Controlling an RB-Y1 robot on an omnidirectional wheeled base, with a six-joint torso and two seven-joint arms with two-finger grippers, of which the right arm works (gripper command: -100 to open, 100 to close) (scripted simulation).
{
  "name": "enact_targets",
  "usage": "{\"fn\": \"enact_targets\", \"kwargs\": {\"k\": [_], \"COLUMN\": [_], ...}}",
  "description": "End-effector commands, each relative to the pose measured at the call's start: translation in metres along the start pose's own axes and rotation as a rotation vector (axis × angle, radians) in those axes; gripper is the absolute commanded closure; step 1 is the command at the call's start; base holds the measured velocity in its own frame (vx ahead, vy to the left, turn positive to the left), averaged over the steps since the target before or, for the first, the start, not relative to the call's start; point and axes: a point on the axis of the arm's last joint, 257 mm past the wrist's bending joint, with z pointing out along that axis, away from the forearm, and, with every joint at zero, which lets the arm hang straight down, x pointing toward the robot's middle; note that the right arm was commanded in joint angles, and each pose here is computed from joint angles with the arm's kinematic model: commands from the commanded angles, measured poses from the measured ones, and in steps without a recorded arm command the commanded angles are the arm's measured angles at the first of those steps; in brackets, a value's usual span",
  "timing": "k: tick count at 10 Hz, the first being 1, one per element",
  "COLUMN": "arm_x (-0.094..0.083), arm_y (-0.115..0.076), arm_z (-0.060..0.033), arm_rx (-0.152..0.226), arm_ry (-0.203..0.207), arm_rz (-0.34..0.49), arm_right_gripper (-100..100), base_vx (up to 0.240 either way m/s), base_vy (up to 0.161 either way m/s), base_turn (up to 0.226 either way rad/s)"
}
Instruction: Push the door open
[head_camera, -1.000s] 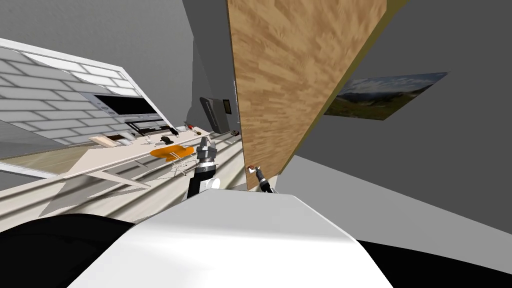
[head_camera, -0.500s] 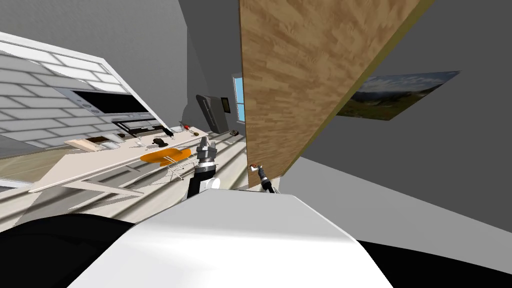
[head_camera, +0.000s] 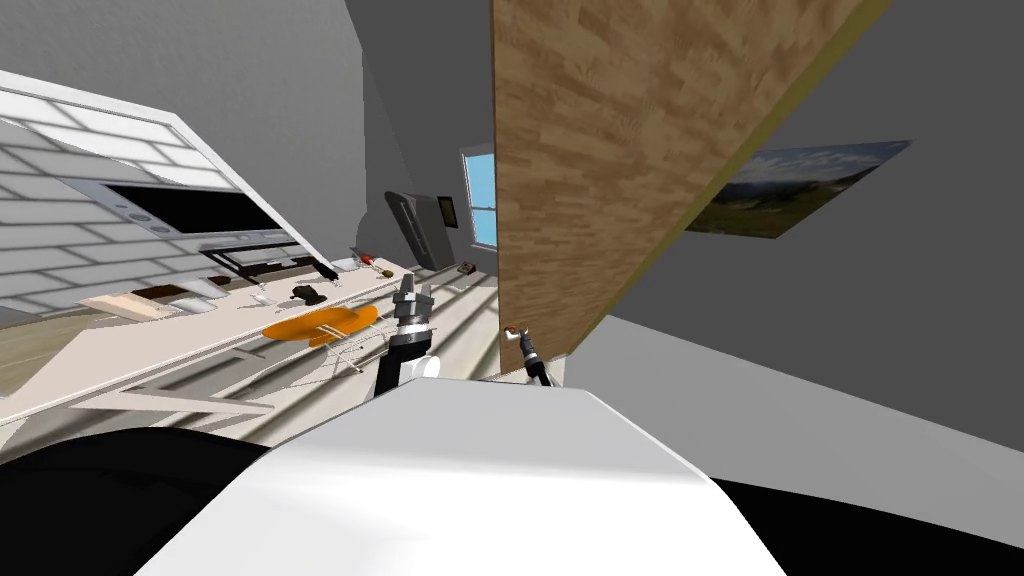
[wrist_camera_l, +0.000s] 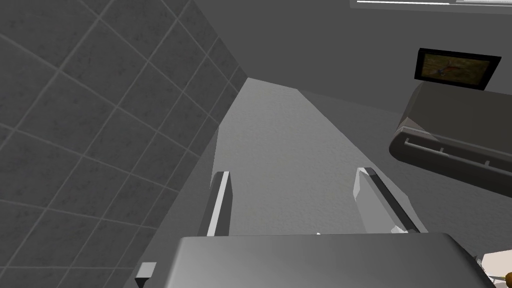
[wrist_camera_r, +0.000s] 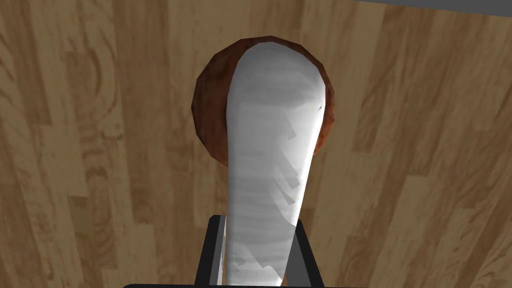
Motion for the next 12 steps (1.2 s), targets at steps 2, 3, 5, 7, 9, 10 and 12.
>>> {"fn": "enact_targets", "kwargs": {"k": [2, 3, 5, 7, 9, 10, 12], "arm_x": [-0.014, -0.016, -0.024, -0.047, -0.063, -0.069, -0.078], "arm_y": [0.005, 0.006, 0.004, 0.004, 0.004, 0.004, 0.004], "arm_z": [0.0064, 0.0074, 0.0054, 0.0038, 0.0024, 0.0020, 0.0016], "arm_rx": [-0.011, -0.012, -0.008, -0.007, -0.006, -0.007, -0.008], "arm_ry": [-0.044, -0.056, -0.070, -0.109, -0.142, -0.159, -0.184], "arm_rz": [0.012, 0.018, 0.017, 0.003, 0.000, 0.001, 0.006], "arm_right_gripper": [100, 100, 100, 100, 100, 100, 100], "base_vx": [0.121, 0.093, 0.085, 0.125, 0.162, 0.163, 0.171], "base_vy": [0.174, 0.148, 0.105, 0.127, 0.157, 0.142, 0.121], "base_turn": [-0.063, -0.055, -0.049, -0.065, -0.065, -0.066, -0.058]}}
